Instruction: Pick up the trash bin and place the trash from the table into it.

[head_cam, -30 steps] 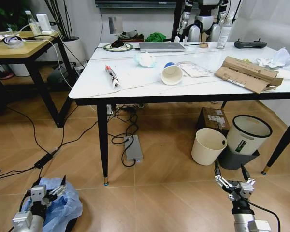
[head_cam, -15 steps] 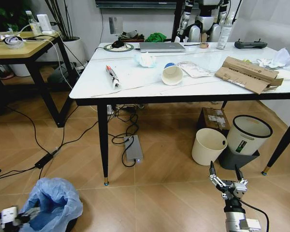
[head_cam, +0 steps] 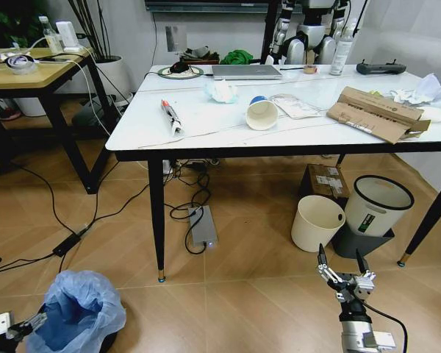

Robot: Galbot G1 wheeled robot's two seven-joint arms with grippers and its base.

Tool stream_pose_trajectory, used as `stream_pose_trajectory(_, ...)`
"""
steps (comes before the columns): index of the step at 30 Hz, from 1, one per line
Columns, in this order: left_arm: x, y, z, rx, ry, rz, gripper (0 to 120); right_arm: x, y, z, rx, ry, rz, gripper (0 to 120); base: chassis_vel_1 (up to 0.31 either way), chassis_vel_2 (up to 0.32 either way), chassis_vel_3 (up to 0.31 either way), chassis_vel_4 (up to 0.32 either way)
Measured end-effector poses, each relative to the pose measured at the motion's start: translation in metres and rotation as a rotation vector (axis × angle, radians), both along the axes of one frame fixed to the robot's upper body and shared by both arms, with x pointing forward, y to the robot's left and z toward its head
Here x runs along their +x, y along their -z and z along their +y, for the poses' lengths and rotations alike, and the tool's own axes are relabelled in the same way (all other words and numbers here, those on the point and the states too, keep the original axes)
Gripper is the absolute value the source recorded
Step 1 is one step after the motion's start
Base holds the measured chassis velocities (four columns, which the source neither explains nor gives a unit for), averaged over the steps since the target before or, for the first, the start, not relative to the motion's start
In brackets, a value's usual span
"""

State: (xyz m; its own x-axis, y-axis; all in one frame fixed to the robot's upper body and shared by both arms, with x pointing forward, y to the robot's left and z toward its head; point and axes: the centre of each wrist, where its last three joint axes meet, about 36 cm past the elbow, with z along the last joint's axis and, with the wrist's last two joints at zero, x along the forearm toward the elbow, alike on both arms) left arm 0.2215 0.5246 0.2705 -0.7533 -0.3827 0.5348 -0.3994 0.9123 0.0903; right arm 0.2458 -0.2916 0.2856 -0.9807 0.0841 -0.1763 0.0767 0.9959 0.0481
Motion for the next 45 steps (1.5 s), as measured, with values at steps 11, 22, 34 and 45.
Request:
stream_pose_trajectory(11, 0.003, 0.007, 0.002, -0.077, -0.044, 0.105, 100, 0.004, 0.000, 0.000, 0.004, 0.001, 0.004, 100, 0.000, 0.000, 0.000, 0.000)
stream_pose_trajectory(22, 0.003, 0.015, 0.007, -0.054, -0.050, 0.120, 86, 0.004, 0.002, 0.000, 0.004, 0.000, 0.007, 100, 0.000, 0.000, 0.000, 0.000)
stream_pose_trajectory(34, 0.000, 0.024, 0.004, -0.059, -0.049, 0.129, 46, 0.002, -0.006, 0.000, -0.008, -0.004, -0.009, 100, 0.000, 0.000, 0.000, 0.000)
stream_pose_trajectory(45, -0.001, 0.029, 0.004, -0.061, -0.051, 0.138, 8, 0.001, -0.011, 0.000, -0.013, -0.005, -0.016, 100, 0.000, 0.000, 0.000, 0.000)
